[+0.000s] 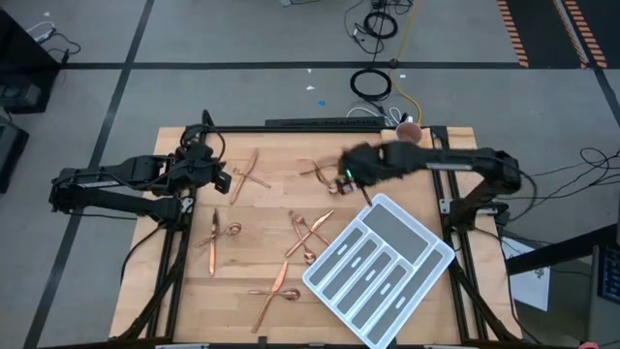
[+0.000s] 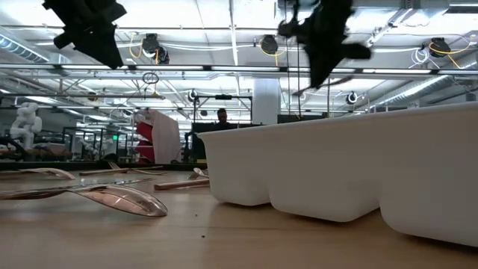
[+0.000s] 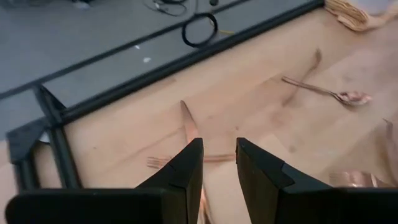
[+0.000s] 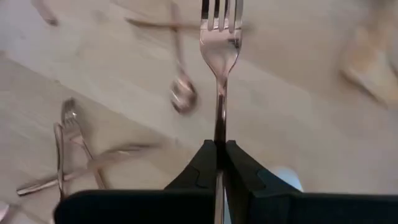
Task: Sort silverware
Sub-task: Put the gold fork into the silverware tray
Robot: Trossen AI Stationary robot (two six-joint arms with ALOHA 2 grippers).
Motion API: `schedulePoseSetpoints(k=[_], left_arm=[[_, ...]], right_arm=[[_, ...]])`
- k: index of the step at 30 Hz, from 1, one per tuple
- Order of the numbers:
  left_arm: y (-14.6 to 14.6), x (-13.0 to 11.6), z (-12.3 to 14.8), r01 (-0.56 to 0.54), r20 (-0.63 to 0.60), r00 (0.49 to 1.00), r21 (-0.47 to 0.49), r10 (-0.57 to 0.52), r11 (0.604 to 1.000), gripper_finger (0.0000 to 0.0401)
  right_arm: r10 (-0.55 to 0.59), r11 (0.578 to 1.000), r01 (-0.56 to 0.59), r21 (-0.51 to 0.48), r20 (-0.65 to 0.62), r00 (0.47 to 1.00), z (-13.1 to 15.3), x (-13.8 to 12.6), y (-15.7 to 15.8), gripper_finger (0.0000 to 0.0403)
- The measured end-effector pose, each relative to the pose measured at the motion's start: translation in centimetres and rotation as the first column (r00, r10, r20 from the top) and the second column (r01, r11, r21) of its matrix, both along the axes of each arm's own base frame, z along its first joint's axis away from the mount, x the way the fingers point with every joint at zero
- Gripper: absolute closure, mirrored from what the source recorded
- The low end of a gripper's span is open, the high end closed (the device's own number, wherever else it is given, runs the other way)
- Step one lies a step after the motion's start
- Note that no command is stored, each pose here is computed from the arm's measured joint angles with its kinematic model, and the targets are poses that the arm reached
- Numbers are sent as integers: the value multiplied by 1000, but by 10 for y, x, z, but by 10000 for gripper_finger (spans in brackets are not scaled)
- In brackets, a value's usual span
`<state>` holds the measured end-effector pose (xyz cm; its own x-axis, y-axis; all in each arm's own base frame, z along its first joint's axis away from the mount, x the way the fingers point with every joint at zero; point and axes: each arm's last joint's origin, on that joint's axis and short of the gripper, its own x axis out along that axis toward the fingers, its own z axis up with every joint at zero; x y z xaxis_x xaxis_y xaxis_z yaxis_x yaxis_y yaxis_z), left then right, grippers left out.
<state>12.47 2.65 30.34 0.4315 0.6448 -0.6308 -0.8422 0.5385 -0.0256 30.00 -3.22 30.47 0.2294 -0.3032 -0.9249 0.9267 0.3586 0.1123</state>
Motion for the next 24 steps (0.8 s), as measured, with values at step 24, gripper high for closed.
schedulePoseSetpoints(k=[24], left_arm=[[0, 13, 11, 126, 71, 989, 75, -131, 989, 299]], right_arm=[[-487, 863, 432, 261, 207, 848, -90, 44, 179, 403]])
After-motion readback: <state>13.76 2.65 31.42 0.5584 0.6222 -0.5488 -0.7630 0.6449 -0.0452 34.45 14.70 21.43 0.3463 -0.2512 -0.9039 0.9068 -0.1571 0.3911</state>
